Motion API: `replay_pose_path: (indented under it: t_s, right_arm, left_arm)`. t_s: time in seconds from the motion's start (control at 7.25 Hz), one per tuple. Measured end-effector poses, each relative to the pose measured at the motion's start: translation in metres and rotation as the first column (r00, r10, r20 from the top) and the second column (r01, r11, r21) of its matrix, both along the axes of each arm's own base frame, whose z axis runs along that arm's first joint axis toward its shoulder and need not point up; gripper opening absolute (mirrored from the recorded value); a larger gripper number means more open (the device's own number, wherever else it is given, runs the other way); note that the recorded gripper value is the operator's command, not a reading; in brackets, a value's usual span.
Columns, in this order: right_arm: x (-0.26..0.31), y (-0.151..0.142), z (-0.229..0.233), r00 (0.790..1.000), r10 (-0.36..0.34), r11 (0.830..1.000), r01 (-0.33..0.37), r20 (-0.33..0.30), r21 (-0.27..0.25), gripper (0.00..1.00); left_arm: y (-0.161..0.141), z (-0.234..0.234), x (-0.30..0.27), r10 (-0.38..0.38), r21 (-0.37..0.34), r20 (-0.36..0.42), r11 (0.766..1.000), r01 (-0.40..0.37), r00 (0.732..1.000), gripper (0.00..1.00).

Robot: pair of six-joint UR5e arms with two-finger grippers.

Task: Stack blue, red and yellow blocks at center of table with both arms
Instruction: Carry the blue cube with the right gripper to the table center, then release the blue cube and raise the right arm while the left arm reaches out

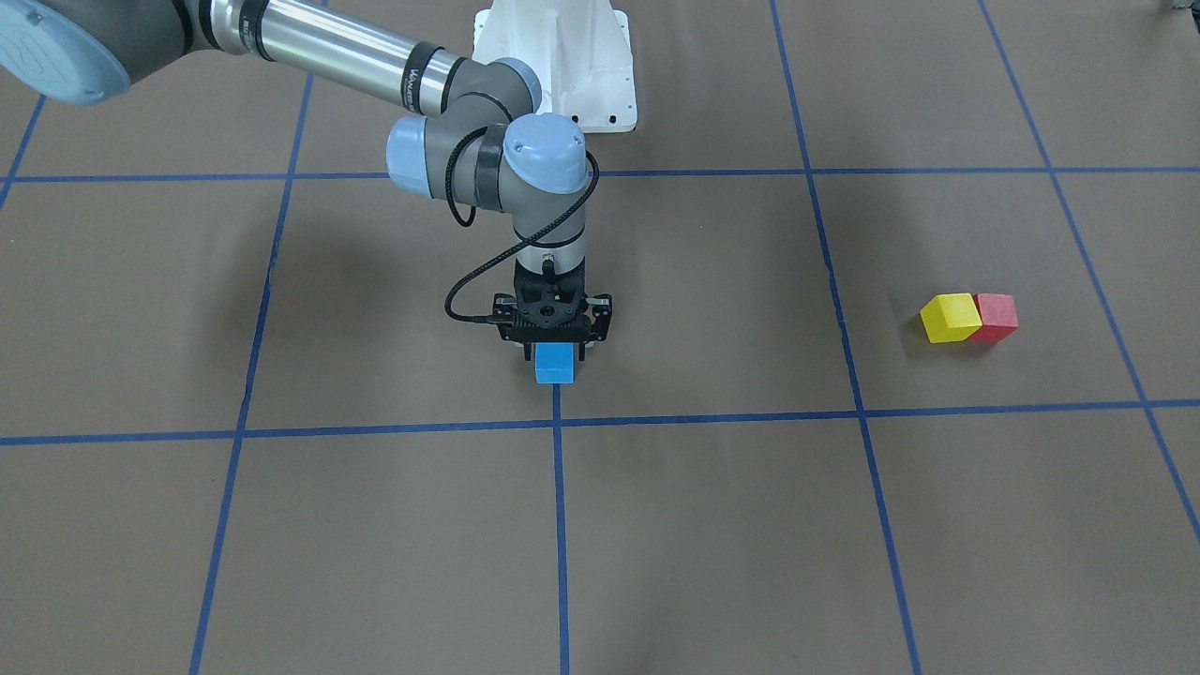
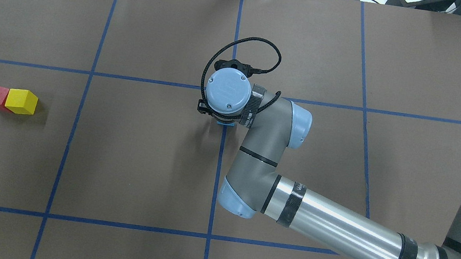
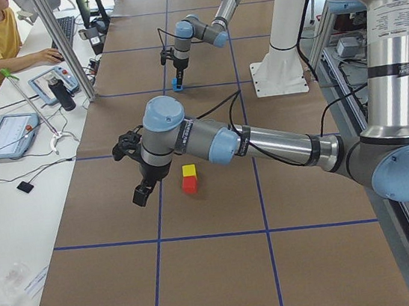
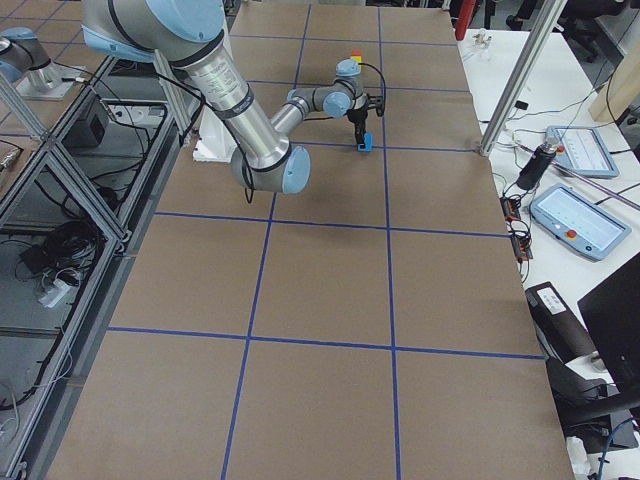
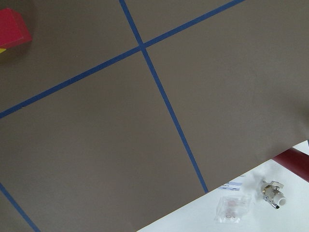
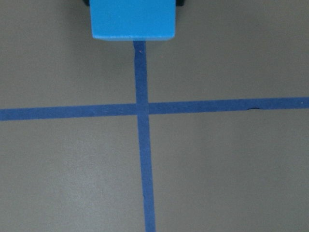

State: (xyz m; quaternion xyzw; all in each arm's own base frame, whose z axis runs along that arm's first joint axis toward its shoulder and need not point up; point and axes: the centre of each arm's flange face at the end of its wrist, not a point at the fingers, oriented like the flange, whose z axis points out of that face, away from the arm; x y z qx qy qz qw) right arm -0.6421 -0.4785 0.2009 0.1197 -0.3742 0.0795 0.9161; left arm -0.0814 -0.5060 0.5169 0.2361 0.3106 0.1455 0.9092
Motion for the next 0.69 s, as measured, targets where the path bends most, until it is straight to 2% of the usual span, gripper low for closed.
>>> replay_pose_path:
  t_s: [0.28,0.41,0.69]
  right_arm:
    - [0.016,-0.009,-0.015,1.000,0.014,1.000,-0.014,0.021,0.007,1.00]
    - [0.043,-0.030,-0.025,0.999,0.015,1.000,-0.015,0.034,-0.003,1.00]
    - [0.129,-0.099,-0.027,0.999,-0.006,1.000,0.007,0.051,-0.022,1.00]
  left_arm:
    - [0.000,0.000,0.000,0.001,0.002,0.001,1.000,-0.001,1.000,1.00]
    - [0.000,-0.002,0.000,0.002,0.006,0.001,1.000,-0.002,1.000,1.00]
    - [-0.002,-0.010,0.005,0.012,0.056,0.001,0.998,-0.012,1.000,1.00]
